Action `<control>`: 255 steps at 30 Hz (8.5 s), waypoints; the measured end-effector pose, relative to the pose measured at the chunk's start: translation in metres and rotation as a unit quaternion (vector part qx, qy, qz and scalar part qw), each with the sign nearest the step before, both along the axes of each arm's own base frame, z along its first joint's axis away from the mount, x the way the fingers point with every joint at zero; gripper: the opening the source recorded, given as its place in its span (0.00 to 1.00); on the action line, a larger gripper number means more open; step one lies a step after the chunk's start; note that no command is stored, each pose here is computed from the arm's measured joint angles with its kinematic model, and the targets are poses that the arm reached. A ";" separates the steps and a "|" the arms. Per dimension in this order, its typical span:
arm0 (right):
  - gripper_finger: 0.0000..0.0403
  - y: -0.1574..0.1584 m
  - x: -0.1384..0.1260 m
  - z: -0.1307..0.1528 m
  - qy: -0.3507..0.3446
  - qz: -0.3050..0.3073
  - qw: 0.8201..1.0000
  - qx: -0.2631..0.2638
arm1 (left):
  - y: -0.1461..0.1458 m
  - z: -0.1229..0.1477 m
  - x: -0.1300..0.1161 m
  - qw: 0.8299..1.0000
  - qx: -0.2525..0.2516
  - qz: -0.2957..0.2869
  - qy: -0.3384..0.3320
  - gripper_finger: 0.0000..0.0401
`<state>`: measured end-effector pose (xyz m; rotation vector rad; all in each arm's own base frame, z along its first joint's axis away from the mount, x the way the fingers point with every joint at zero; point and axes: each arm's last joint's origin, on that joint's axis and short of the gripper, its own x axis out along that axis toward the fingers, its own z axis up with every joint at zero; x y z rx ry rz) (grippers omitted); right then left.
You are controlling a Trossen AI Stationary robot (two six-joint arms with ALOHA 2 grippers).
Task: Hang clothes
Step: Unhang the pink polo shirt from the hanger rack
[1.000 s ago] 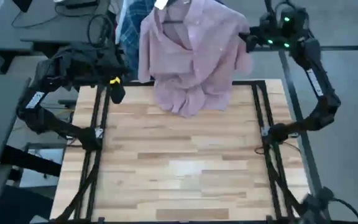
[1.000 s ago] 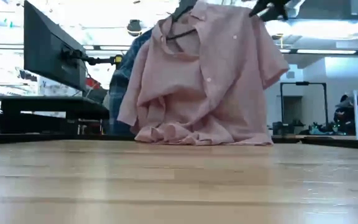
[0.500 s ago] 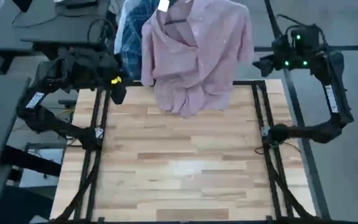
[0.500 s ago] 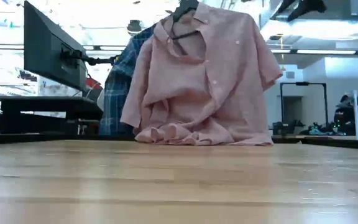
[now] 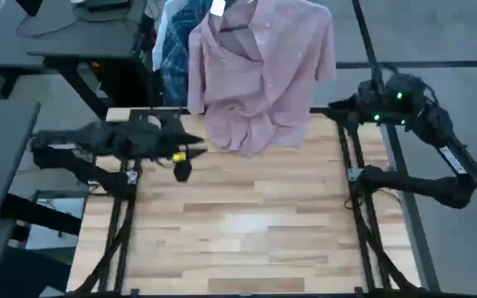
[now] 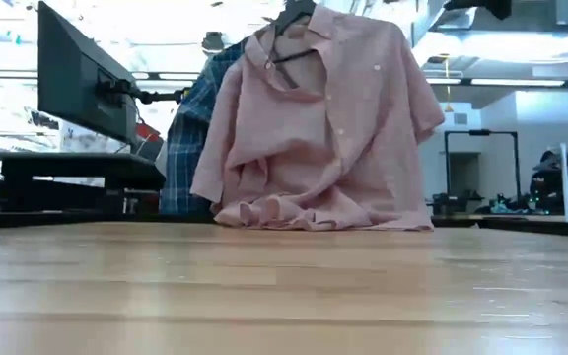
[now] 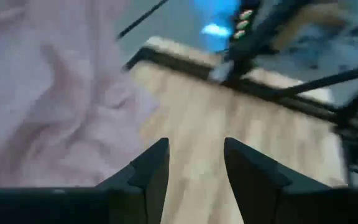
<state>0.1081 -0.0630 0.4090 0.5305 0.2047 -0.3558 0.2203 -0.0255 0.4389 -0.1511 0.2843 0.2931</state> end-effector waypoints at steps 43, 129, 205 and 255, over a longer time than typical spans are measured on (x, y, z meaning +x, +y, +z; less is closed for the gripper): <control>0.56 -0.006 0.237 -0.142 -0.312 -0.015 0.941 0.131 | 0.009 -0.026 -0.050 0.985 0.142 -0.097 0.017 0.34; 0.06 -0.216 0.069 0.080 0.034 -0.014 0.943 -0.331 | 0.083 -0.020 -0.034 0.975 0.115 0.183 0.044 0.34; 0.18 0.050 0.144 0.113 0.128 0.197 0.943 -0.237 | 0.042 0.084 -0.016 0.996 0.075 -0.035 0.014 0.04; 0.00 0.044 0.096 -0.016 0.409 -0.144 0.901 -0.008 | 0.032 0.110 -0.119 0.988 0.127 -0.062 -0.061 0.01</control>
